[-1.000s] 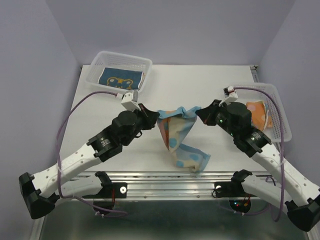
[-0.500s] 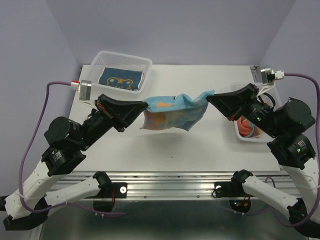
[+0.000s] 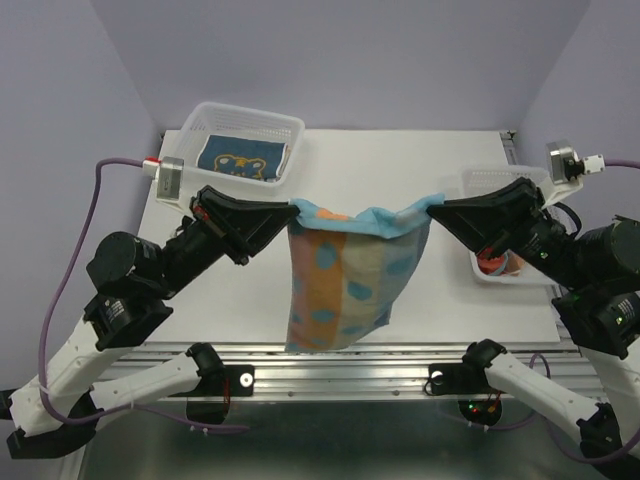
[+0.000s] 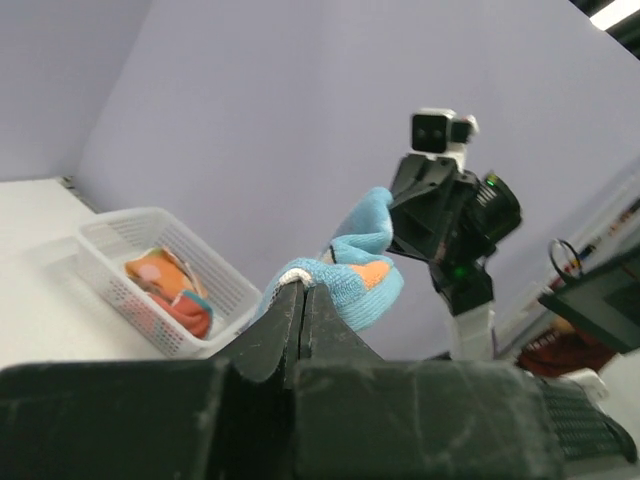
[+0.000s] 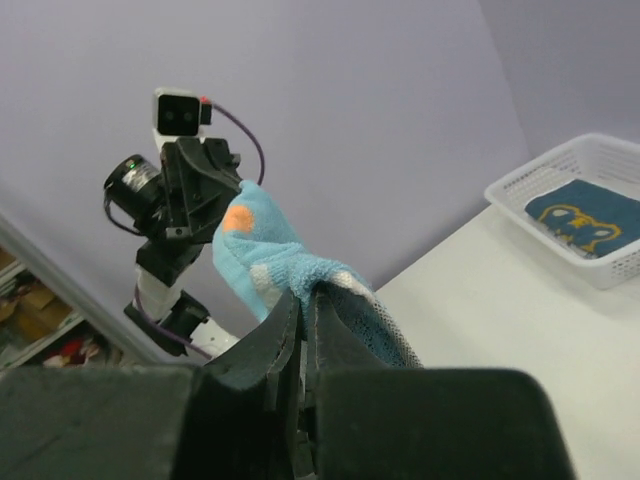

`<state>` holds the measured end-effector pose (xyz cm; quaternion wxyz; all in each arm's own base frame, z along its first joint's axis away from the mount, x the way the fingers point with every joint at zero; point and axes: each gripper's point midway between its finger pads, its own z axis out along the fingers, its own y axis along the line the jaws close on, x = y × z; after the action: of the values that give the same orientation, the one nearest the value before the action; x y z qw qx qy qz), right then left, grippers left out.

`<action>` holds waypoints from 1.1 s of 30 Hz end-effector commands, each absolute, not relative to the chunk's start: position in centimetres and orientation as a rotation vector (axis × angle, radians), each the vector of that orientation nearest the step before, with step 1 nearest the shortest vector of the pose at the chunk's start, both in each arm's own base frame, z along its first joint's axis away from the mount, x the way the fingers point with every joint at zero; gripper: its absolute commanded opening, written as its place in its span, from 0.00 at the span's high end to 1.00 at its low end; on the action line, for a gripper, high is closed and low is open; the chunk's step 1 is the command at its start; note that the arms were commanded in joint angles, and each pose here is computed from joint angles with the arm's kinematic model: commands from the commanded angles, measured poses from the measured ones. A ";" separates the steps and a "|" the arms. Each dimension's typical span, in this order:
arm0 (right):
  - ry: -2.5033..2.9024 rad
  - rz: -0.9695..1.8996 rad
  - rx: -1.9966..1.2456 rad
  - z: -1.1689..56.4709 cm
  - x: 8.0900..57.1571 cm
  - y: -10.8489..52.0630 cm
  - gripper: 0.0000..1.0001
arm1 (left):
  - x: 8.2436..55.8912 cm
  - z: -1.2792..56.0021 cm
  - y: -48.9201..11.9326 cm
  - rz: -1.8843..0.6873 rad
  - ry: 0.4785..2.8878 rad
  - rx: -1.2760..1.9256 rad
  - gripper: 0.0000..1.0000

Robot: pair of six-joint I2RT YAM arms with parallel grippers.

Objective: Fold and stack the towels
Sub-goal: Flatten out the crumpled towel

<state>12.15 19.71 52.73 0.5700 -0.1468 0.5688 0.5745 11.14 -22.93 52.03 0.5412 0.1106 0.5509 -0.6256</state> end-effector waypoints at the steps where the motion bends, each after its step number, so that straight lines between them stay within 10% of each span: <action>1: 1.395 1.127 -0.155 50.8 17.8 18.5 0.99 | 15.0 51.9 -21.5 -1.340 1.288 0.060 1.00; 11: 1.633 0.416 0.251 36.0 34.8 15.3 0.99 | 31.2 37.4 -23.6 -0.930 1.612 -0.163 1.00; 18: 1.742 0.419 0.261 28.5 45.9 14.7 0.99 | 42.1 29.0 -23.8 -0.864 1.776 -0.126 1.00; 33: 1.946 0.493 0.233 18.6 52.9 15.4 0.99 | 50.9 20.2 -23.8 -0.730 1.936 -0.091 1.00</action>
<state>51.32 15.23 13.21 0.4819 0.0993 0.8531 0.1739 50.22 -24.01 17.44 0.4780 -0.0546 0.8252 -0.2959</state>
